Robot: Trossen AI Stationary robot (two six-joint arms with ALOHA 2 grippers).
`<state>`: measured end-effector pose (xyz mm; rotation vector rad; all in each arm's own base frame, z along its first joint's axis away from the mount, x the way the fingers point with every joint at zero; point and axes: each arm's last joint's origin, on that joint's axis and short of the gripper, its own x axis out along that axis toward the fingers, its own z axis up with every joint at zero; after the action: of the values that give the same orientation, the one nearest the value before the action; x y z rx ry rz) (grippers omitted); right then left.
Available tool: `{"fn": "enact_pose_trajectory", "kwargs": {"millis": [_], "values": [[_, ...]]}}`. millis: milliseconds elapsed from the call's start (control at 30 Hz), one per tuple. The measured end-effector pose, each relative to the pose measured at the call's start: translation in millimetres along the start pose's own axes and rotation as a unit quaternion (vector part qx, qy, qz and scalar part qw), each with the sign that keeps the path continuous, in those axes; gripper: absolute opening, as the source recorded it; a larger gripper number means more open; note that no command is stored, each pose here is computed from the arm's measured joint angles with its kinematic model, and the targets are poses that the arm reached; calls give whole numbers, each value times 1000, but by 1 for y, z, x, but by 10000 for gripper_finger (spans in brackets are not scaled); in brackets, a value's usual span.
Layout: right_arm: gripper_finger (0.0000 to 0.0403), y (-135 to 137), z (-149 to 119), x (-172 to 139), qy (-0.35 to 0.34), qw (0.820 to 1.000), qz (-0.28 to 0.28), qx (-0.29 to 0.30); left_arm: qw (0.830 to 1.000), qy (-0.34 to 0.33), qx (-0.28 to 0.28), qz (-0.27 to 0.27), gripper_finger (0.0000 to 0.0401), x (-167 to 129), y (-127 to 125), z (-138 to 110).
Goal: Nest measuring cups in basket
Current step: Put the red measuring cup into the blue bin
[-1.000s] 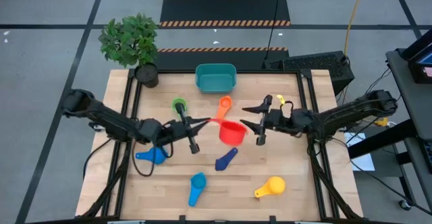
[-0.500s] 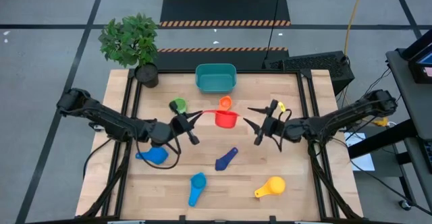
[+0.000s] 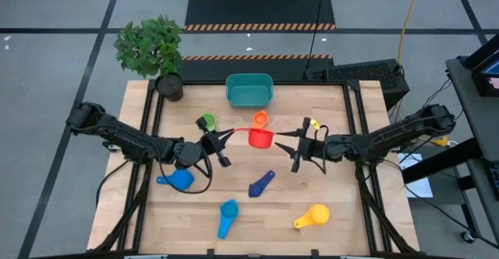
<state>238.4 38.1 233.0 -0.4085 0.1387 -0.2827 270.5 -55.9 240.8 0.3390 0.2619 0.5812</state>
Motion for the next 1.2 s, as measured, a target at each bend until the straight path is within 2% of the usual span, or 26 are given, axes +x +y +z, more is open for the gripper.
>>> {"fn": "enact_pose_trajectory", "kwargs": {"millis": [267, 633, 867, 1200], "values": [[119, 2, -3, 7, -6, 1000, -7, -11, 1000, 0, 3, 0, 3, 0, 0, 0], [6, 2, -3, 7, -5, 1000, -7, -21, 1000, -1, 10, -3, 3, -1, -1, 0], [3, 3, -4, 7, -2, 1000, -7, -29, 1000, -3, 9, -13, 15, -1, -1, 0], [1, 3, -5, 7, 2, 999, -4, -47, 999, -13, -10, -50, 94, -2, -4, 2]]}}
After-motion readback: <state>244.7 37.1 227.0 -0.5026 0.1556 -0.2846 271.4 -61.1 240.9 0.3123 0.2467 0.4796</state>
